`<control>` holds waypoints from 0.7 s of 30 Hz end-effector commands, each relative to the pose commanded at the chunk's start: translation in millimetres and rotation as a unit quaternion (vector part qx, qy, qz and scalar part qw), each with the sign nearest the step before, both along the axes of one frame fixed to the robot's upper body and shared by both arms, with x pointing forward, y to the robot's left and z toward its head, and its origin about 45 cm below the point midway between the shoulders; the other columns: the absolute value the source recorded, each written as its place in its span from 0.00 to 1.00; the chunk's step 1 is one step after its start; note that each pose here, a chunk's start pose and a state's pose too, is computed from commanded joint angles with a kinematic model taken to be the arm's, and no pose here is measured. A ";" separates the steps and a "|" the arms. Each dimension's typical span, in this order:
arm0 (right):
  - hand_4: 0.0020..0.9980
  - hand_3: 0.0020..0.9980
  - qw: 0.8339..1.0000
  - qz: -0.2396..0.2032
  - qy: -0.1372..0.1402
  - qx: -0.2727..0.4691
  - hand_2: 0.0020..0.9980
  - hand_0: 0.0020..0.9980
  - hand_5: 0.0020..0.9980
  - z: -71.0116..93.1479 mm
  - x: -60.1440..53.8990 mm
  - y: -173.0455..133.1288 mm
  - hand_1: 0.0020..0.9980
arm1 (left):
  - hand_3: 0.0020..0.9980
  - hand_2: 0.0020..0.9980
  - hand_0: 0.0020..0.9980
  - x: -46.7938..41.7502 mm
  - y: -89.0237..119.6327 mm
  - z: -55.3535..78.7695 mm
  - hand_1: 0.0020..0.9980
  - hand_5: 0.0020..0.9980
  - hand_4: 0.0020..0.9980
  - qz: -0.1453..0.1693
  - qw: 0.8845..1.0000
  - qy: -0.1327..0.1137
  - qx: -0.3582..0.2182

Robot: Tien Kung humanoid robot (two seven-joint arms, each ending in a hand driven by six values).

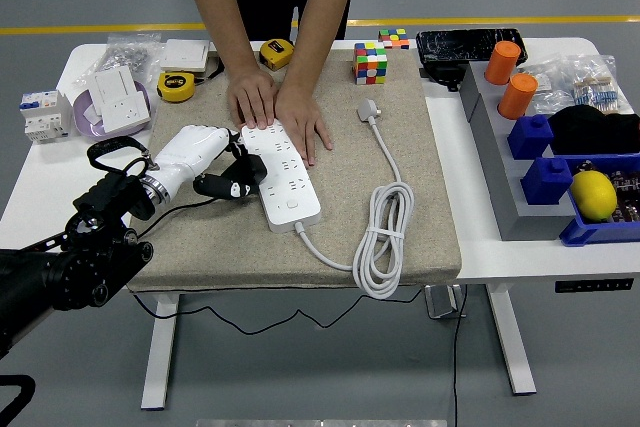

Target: Pick up the plug,place it near the board,insert it into the board,press the button

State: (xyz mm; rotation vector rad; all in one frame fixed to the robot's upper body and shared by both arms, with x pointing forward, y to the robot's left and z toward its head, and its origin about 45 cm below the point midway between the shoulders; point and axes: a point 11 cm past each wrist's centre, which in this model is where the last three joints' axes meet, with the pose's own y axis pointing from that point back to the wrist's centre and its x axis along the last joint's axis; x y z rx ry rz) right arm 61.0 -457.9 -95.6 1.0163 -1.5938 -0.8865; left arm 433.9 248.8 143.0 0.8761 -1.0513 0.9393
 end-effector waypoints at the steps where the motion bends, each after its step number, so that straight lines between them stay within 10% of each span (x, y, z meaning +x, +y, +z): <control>1: 1.00 0.78 1.000 0.000 0.000 0.000 0.75 0.94 0.78 -0.1 -0.1 0.1 0.80 | 0.67 0.75 0.66 0.2 0.1 0.4 0.80 0.37 0.90 0.000 1.000 0.001 -0.001; 12: 1.00 0.78 1.000 0.000 -0.002 0.002 0.75 0.95 0.77 -0.1 1.0 0.7 0.80 | 0.78 0.78 0.73 0.4 -2.1 2.5 0.84 0.49 1.00 -0.004 1.000 0.018 -0.025; 13: 1.00 0.78 1.000 0.000 -0.002 0.002 0.75 0.95 0.74 -0.2 0.9 0.9 0.80 | 0.90 0.90 0.85 0.4 -2.4 2.7 0.95 0.95 1.00 -0.004 0.999 0.021 -0.031; 21: 1.00 0.78 1.000 0.001 -0.002 0.003 0.75 0.95 0.73 -0.6 2.0 2.1 0.80 | 1.00 1.00 0.98 4.5 -9.4 26.9 1.00 1.00 1.00 0.002 0.991 0.017 -0.130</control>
